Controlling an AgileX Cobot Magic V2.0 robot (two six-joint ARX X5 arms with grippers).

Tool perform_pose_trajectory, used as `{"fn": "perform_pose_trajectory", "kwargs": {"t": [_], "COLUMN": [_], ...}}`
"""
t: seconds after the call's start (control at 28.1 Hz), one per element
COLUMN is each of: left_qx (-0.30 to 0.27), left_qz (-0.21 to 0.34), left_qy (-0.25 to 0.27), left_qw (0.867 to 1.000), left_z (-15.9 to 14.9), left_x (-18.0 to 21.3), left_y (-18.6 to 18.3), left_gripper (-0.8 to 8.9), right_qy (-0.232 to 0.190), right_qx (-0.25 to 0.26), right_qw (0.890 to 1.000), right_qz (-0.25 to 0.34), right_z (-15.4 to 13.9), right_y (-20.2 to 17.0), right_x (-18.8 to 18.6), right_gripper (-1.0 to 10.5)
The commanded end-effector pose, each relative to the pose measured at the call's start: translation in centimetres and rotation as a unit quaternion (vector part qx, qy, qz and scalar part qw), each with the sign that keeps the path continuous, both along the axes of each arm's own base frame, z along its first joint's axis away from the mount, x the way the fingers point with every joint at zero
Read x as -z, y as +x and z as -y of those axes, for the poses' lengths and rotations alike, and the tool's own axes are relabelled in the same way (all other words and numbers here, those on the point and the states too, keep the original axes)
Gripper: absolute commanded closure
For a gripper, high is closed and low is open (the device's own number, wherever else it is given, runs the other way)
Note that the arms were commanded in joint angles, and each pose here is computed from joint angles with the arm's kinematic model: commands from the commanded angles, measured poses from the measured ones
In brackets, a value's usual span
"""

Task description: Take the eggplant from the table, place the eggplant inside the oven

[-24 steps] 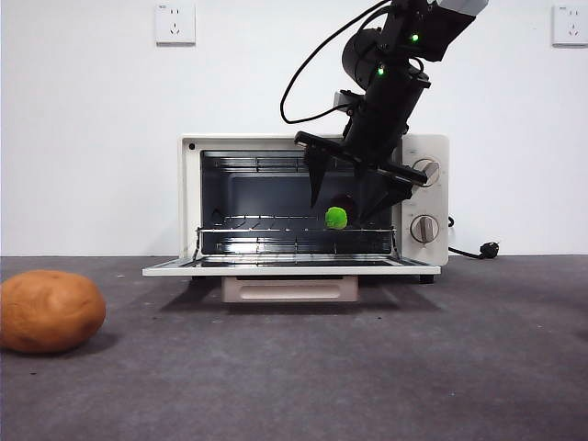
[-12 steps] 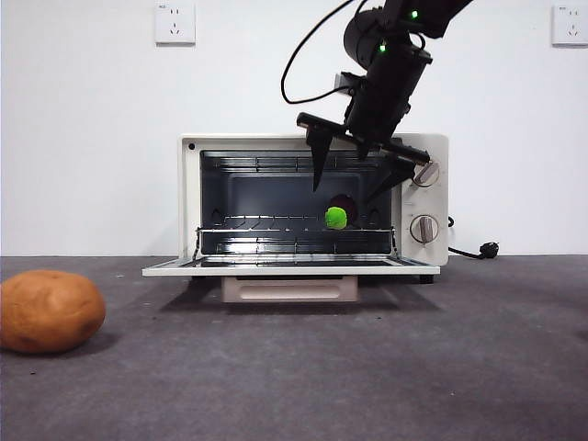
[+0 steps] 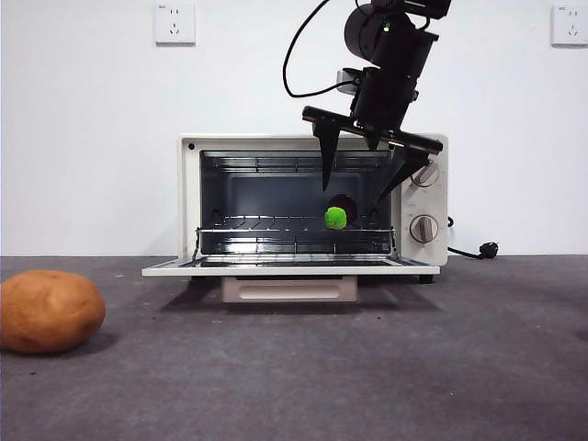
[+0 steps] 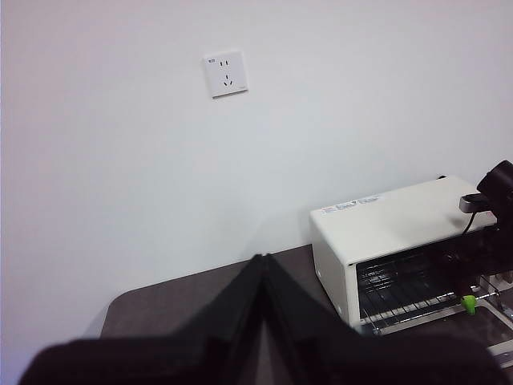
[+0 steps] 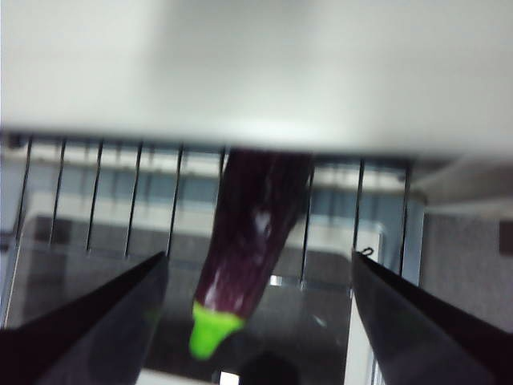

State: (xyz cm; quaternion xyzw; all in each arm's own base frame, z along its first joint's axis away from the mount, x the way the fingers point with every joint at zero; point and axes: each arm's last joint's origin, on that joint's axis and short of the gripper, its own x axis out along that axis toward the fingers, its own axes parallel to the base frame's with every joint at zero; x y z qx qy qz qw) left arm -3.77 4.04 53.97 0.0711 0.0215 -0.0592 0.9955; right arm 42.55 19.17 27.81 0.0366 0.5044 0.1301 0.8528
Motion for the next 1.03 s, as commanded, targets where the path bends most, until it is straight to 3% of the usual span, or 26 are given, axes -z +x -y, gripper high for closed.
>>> {"fn": "perform_pose_trajectory", "kwargs": {"t": [0.04,0.5,0.75,1.03], "left_qx": [0.0,0.0,0.002,0.013], "left_qz": [0.004,0.004,0.004,0.005], "left_qy": [0.005,0.007,0.007,0.006], "left_qw": [1.0,1.0,1.0,1.0], "left_z": [-0.1,-0.1,-0.1,-0.2], "left_x": [0.0,0.0,0.0,0.0], "left_y": [-0.2,-0.2,-0.2,-0.1], "left_gripper": [8.19,8.19,8.19,8.19], "right_qy": [-0.012,-0.044,0.021,0.083], "right_qx": [-0.025,-0.094,-0.125,-0.121], "right_qw": [1.0,0.995,0.987,0.959], "right_qz": [-0.002,-0.011,0.101,0.242], "right_z": [-0.8,-1.6,-1.1,3.2], "right_y": [-0.5,-4.7,-9.1,-16.6], "right_x": [-0.7,-8.5,-16.4,-25.2], "right_gripper": [5.6,5.7,5.7,5.7]}}
